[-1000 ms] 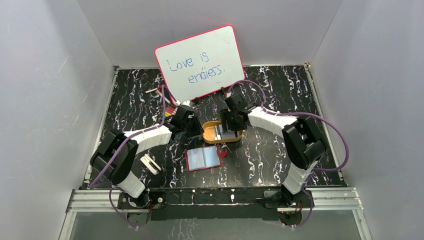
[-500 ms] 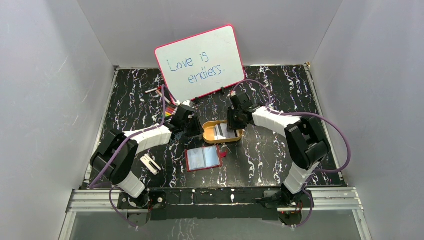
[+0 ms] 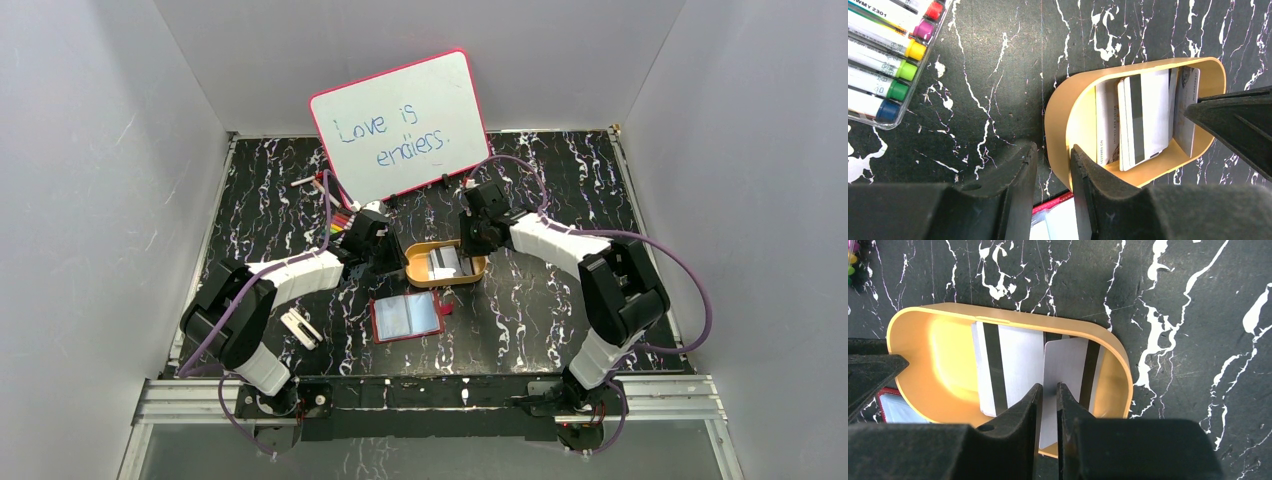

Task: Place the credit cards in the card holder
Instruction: Pick up the credit card from the storage box.

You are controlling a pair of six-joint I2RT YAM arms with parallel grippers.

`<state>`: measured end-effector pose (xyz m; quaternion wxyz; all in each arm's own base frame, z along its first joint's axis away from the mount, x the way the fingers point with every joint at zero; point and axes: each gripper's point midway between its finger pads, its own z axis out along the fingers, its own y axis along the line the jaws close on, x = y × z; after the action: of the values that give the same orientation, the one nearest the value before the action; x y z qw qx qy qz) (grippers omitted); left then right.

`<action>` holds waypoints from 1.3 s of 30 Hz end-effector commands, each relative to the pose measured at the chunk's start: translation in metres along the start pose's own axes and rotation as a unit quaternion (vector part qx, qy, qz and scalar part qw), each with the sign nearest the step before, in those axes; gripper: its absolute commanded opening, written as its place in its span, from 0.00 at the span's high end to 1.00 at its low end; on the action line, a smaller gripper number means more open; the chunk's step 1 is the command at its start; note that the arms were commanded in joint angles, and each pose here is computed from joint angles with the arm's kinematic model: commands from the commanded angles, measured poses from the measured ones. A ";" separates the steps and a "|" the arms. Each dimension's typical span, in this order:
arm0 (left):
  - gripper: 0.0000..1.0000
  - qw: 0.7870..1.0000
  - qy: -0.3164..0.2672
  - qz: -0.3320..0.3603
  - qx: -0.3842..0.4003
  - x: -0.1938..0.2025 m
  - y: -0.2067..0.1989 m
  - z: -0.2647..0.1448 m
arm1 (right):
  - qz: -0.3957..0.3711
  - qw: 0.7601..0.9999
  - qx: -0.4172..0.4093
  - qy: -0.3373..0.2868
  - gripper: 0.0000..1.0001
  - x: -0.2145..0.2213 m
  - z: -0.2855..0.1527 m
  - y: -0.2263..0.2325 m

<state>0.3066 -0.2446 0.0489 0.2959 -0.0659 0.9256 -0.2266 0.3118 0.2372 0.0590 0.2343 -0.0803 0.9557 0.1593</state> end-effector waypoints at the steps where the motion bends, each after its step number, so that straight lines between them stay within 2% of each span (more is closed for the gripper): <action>1: 0.71 1.000 -0.010 -0.002 -0.004 -0.007 0.001 -0.004 | -0.011 0.998 0.060 -0.001 0.96 0.000 -0.012 -0.027; 4: 0.71 1.000 -0.010 -0.002 -0.004 -0.007 0.001 -0.005 | -0.012 0.997 0.075 0.000 1.00 0.000 -0.016 -0.032; 13: 0.71 1.000 -0.013 -0.001 -0.003 -0.010 -0.001 -0.006 | -0.018 0.995 0.100 -0.007 1.00 -0.003 -0.029 -0.040; 21: 0.71 1.000 -0.013 -0.002 0.001 -0.009 -0.002 -0.007 | -0.026 0.996 0.079 0.009 1.00 0.005 -0.023 -0.035; 25: 0.71 1.000 -0.012 -0.002 0.002 -0.008 -0.002 -0.007 | -0.024 0.998 0.062 0.016 0.92 0.007 -0.018 -0.029; 27: 0.71 1.000 -0.011 -0.002 0.002 -0.008 -0.002 -0.007 | -0.023 0.998 0.060 0.019 0.92 0.008 -0.015 -0.029; 30: 0.71 1.000 -0.012 -0.002 0.002 -0.009 -0.002 -0.008 | -0.023 0.998 0.059 0.020 0.97 0.009 -0.014 -0.028; 31: 0.71 1.000 -0.014 -0.002 0.003 -0.009 -0.002 -0.008 | -0.023 0.998 0.058 0.019 1.00 0.008 -0.015 -0.028; 39: 0.67 0.999 -0.040 -0.007 0.016 -0.027 -0.015 -0.024 | -0.017 0.998 0.046 -0.046 1.00 -0.026 -0.053 -0.015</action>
<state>0.3057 -0.2438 0.0527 0.2975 -0.0664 0.9248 -0.2277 0.3106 0.2059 0.0706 0.2490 -0.0806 0.9600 0.0996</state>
